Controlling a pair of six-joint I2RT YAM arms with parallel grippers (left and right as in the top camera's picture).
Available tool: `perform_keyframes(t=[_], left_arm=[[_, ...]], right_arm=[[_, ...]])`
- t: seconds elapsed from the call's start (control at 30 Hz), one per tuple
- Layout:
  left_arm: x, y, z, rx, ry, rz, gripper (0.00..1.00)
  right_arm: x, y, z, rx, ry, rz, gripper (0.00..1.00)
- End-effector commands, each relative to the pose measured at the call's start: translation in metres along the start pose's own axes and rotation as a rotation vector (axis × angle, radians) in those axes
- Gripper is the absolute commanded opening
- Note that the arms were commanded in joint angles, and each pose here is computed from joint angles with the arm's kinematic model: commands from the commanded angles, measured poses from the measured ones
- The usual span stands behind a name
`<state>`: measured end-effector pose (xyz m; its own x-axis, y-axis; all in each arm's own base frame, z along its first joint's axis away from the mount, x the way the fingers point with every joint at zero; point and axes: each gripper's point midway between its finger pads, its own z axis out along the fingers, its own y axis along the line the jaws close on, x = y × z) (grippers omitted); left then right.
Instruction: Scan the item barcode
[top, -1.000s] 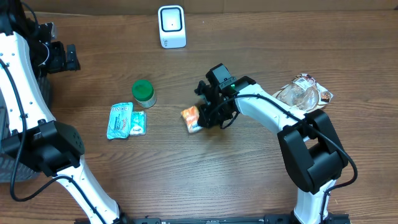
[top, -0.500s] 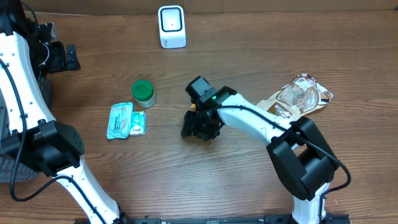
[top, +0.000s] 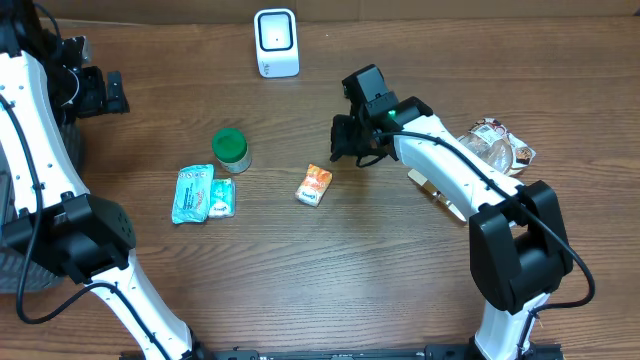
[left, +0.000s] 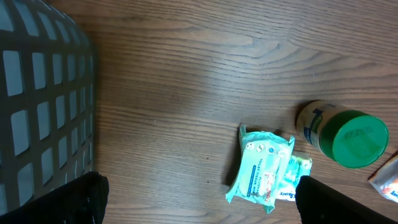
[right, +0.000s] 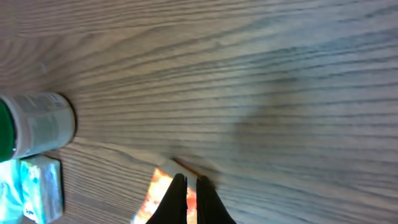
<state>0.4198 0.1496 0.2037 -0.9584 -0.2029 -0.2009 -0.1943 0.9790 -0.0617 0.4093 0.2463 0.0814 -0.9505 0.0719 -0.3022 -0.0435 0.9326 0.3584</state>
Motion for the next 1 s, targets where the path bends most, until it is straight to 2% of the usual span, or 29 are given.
perform_keyframes(t=[0.0, 0.17, 0.4, 0.63, 0.8, 0.87, 0.97], left_arm=[[-0.004, -0.007, -0.011, 0.001, -0.036, 0.025, 0.99], [-0.004, -0.007, -0.011, 0.001, -0.036, 0.025, 0.99], [-0.004, -0.007, -0.011, 0.001, -0.036, 0.025, 1.00], [-0.004, -0.007, -0.011, 0.001, -0.036, 0.025, 0.99], [-0.004, -0.008, -0.011, 0.001, -0.035, 0.025, 1.00], [-0.004, -0.008, -0.011, 0.001, -0.035, 0.025, 0.99], [-0.004, -0.007, -0.011, 0.001, -0.036, 0.025, 1.00]], right_arm=[[0.019, 0.001, 0.023, 0.012, 0.058, 0.019, 0.04], [0.033, -0.003, 0.048, 0.028, 0.108, 0.017, 0.04], [0.052, -0.005, 0.046, 0.024, 0.192, 0.032, 0.04], [0.101, 0.005, 0.030, -0.069, 0.426, 0.001, 0.04], [0.137, -0.012, 0.011, 0.004, 0.592, 0.044, 0.04], [0.140, -0.013, 0.006, 0.003, 0.612, 0.019, 0.04], [0.125, -0.006, -0.001, -0.047, 0.561, -0.086, 0.04]])
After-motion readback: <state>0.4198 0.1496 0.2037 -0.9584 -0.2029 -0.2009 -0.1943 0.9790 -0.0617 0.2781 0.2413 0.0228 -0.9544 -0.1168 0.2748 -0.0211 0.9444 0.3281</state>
